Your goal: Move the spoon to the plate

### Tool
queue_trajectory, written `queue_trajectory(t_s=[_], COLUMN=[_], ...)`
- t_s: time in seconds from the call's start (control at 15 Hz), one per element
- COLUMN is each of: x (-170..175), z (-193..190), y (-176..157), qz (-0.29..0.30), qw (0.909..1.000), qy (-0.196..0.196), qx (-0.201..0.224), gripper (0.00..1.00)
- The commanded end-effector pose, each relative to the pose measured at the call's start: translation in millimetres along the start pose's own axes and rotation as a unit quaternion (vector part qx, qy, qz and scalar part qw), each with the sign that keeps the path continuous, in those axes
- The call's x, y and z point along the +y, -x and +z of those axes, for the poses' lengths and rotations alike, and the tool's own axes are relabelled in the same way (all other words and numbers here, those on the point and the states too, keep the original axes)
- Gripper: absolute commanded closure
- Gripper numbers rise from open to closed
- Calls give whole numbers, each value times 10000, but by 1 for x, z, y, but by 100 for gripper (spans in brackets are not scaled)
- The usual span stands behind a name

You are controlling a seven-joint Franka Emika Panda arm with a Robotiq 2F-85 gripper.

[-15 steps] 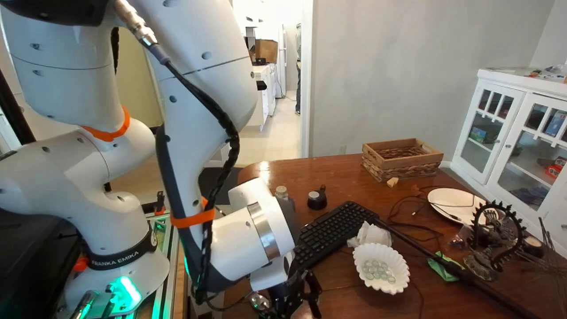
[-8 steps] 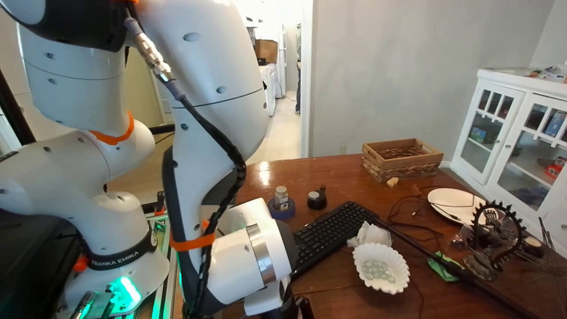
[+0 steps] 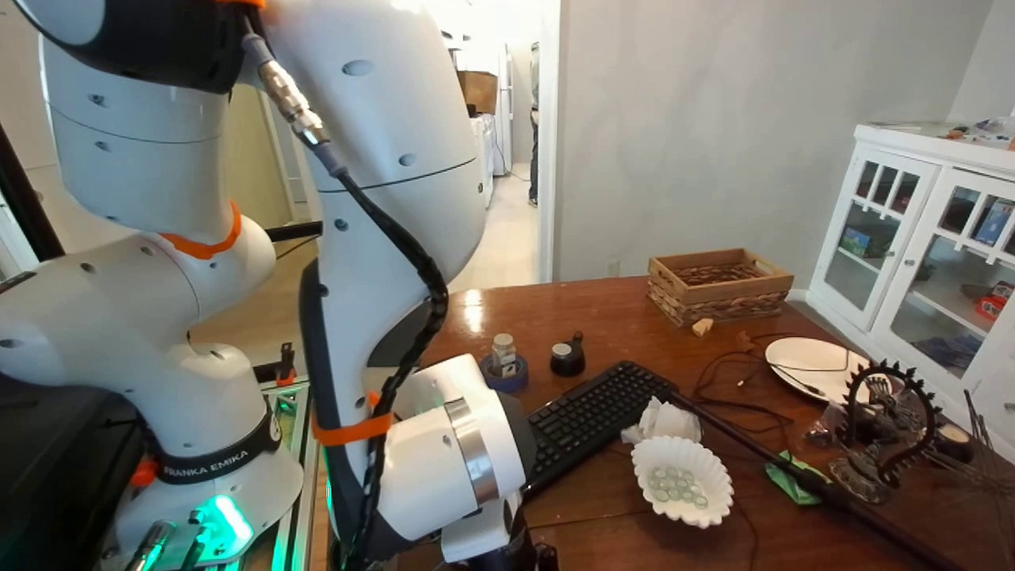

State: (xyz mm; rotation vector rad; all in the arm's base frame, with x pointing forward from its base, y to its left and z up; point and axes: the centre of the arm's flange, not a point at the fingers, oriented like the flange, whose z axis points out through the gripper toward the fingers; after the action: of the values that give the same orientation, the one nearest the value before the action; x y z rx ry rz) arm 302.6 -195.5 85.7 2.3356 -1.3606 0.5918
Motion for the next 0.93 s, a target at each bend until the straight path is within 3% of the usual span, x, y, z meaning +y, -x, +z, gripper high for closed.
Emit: queue_trajectory(t_s=[0.0, 0.33, 0.87], x=[-5, 4, -4], z=[10, -17, -45], y=[6, -11, -43], qz=[-41, 663, 1878], qw=[10000, 9972, 9780], qy=[-45, -89, -226], qx=[24, -321, -885], gripper=[95, 94, 94])
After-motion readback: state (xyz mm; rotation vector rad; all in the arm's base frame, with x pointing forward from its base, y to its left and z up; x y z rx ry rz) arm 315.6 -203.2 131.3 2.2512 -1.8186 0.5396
